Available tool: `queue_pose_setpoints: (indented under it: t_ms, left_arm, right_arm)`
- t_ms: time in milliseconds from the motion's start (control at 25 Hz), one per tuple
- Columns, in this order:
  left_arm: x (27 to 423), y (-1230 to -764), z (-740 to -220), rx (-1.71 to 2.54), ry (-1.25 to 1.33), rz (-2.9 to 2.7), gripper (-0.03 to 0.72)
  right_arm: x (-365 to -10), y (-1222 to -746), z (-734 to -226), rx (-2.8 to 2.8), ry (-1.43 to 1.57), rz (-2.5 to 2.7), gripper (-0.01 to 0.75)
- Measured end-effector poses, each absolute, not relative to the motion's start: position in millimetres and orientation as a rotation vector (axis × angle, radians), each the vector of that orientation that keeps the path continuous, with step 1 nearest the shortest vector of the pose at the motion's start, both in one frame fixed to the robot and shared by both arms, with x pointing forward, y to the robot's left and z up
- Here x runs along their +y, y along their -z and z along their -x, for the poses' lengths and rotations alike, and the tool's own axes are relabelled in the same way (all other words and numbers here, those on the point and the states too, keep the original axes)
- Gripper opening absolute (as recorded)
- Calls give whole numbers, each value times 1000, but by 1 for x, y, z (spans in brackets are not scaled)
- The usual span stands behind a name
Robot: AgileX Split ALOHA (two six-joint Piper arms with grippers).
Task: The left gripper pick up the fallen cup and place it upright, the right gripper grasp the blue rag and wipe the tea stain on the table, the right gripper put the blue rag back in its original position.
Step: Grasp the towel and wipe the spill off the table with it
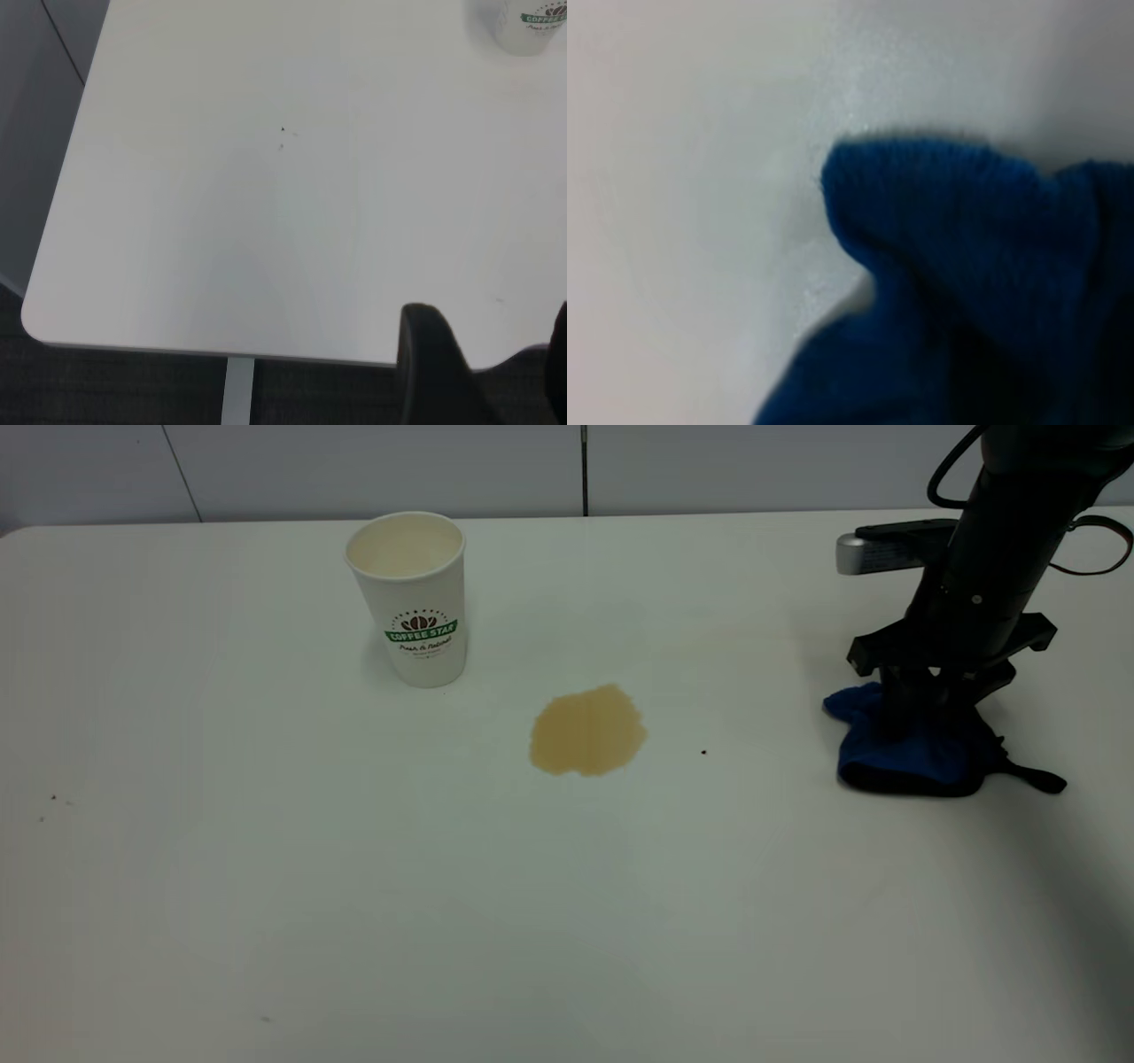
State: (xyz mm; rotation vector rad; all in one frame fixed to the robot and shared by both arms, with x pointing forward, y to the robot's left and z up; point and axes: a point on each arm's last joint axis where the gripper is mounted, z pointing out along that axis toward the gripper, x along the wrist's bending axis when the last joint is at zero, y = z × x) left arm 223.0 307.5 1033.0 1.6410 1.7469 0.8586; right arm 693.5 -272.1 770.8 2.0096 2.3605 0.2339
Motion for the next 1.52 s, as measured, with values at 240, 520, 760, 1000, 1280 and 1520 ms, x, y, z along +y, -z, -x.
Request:
queue_pose_setpoints:
  t_ms: [240, 520, 760, 1000, 1280, 1520]
  left_arm:
    - [307, -1033, -223, 1747, -859, -1641, 348]
    - [307, -1033, -223, 1747, -859, -1641, 348]
    - [307, -1033, -223, 1747, -859, -1641, 348]
    - [307, -1033, -223, 1747, -859, -1641, 348]
    - [307, -1033, -223, 1747, -859, -1641, 348]
    - [307, -1033, -223, 1747, -859, -1641, 348]
  right_arm:
    - [-240, -771, -692, 2433, -338, -1988, 103]
    - [-145, -770, -670, 2639, -364, -1744, 103]
    - [-65, -769, -646, 2710, -480, -1535, 103]
    - [-30, -767, -664, 2717, -567, -1525, 104]
    - [-21, -768, -703, 2591, -706, -1569, 104]
    - [-74, -769, -744, 2369, -698, -1718, 104]
